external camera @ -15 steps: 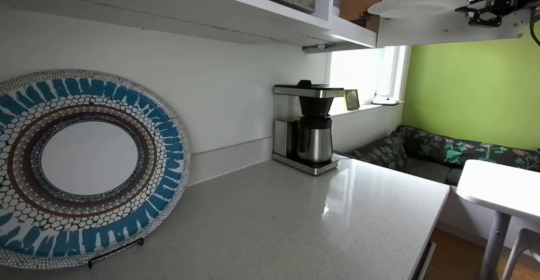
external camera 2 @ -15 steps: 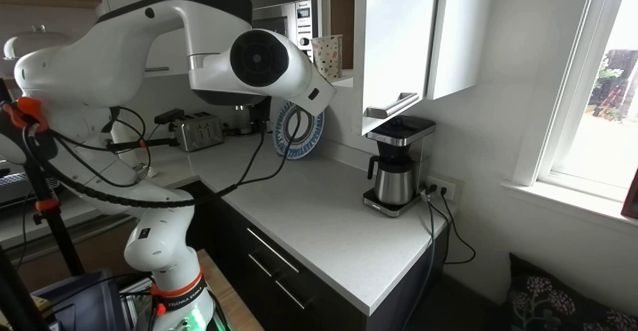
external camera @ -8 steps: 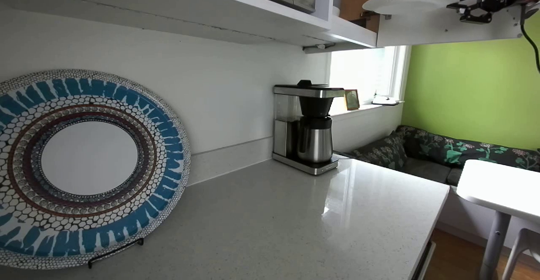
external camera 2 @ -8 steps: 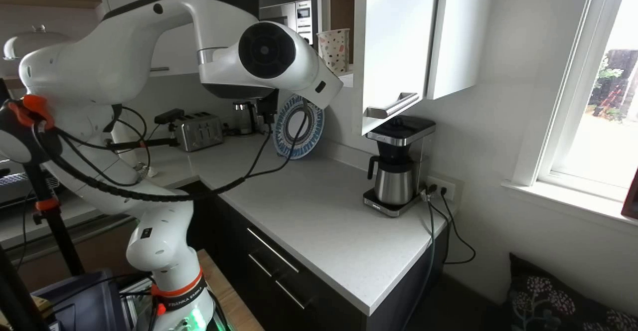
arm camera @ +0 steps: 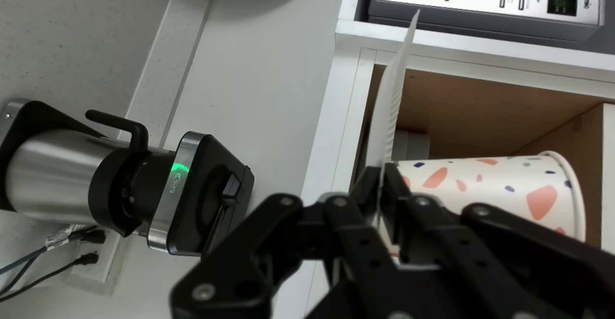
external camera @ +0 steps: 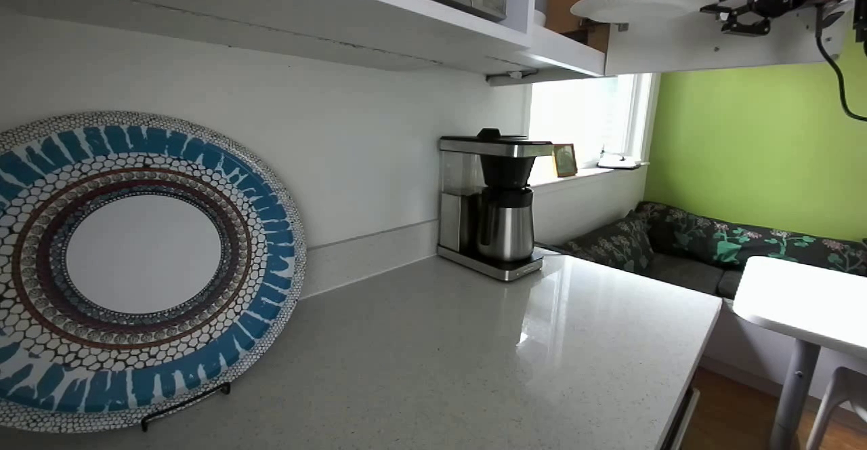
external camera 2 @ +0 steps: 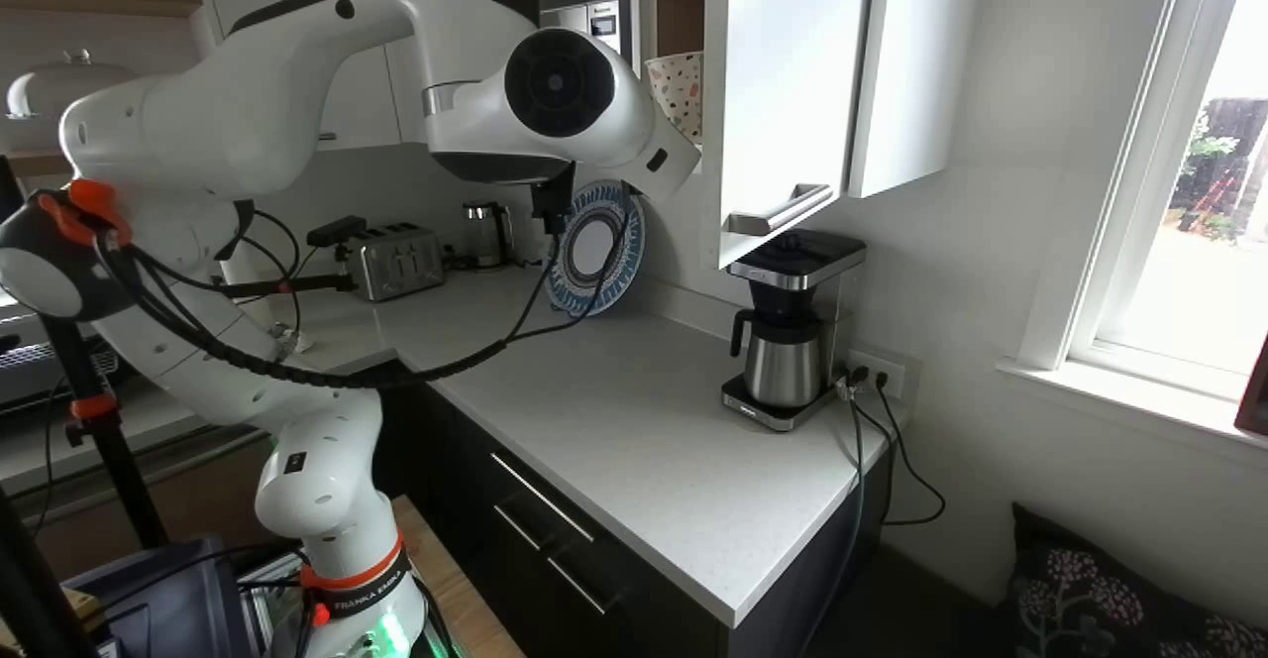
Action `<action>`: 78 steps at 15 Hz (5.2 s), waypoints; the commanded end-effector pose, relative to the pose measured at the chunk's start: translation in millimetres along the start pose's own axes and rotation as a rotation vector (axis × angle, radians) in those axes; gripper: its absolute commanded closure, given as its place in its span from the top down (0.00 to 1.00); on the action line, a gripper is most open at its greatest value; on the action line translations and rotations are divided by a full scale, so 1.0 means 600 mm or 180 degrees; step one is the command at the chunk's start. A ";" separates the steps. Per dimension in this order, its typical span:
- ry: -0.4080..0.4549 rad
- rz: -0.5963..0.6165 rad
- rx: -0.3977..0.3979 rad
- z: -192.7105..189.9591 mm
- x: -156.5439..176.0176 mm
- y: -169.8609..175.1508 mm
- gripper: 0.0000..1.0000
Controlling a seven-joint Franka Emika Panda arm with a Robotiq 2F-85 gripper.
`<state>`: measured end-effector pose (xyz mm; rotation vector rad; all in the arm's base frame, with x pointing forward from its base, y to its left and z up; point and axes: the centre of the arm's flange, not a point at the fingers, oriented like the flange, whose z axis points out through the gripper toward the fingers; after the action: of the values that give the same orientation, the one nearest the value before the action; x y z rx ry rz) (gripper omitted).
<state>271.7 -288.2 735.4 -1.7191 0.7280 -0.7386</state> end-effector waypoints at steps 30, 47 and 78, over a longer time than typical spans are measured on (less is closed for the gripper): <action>0.0148 0.0166 0.0025 0.116 0.072 -0.037 0.02; 0.0109 0.0139 -0.0018 0.169 0.097 -0.044 0.02; 0.0091 0.0126 -0.0082 0.231 0.130 -0.049 0.02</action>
<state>421.6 -261.4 736.6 -1.7380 0.7757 -0.7240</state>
